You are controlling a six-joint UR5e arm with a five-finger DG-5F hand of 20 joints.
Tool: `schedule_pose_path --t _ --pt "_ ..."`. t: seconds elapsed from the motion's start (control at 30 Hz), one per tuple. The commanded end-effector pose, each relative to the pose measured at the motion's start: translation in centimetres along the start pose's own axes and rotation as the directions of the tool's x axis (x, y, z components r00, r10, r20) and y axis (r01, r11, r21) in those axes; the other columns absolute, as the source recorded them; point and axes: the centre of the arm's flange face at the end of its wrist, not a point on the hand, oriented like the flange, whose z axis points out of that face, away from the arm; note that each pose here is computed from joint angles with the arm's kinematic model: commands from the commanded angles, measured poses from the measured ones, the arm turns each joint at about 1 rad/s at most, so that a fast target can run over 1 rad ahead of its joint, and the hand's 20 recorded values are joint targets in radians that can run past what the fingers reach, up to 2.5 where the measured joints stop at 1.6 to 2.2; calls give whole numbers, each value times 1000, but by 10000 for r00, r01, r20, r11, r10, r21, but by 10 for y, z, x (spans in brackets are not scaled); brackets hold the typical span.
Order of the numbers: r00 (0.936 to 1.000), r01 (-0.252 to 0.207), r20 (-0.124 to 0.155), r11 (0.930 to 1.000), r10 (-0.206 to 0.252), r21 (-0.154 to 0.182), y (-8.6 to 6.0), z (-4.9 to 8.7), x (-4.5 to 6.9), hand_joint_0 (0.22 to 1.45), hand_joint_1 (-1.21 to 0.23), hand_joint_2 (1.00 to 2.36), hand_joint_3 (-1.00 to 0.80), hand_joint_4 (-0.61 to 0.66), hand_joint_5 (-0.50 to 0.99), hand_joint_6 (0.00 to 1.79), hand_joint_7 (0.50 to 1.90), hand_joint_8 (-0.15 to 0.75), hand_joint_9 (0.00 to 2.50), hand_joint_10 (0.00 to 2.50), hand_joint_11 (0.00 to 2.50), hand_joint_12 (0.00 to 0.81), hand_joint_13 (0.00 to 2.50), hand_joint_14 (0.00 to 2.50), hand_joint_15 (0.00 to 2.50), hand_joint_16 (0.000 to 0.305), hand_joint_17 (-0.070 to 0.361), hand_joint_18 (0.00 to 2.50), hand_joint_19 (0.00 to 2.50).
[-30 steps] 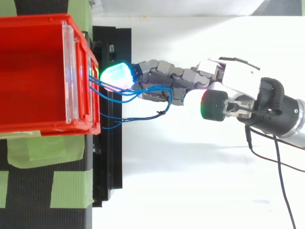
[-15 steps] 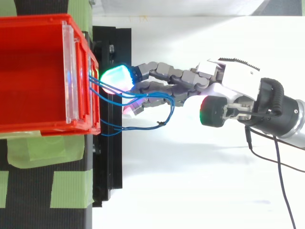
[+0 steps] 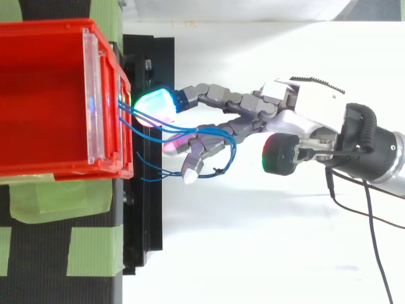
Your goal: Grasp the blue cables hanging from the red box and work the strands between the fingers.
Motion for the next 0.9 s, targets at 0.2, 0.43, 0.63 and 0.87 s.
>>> schedule_pose_path --t 0.2,0.43,0.63,0.87 --pt "10000 11 -27 10000 -11 7 0 0 -1 690 -504 1000 -1000 274 -139 6 670 480 931 17 973 488 633 12 471 73 163 671 299" --pt "10000 18 -42 10000 -18 21 0 0 -1 698 -508 1000 -1000 283 -122 7 680 477 964 14 1063 508 824 18 802 75 169 910 570" --pt "10000 26 -41 10000 -26 35 0 0 -1 702 -512 1000 -1000 297 -94 7 691 473 1020 16 1188 546 977 13 1124 77 172 1056 783" --pt "10000 18 -42 10000 -18 21 0 0 -1 709 -529 1000 -1000 330 -17 8 717 451 1181 4 1587 547 1063 665 1378 77 173 1262 1124"
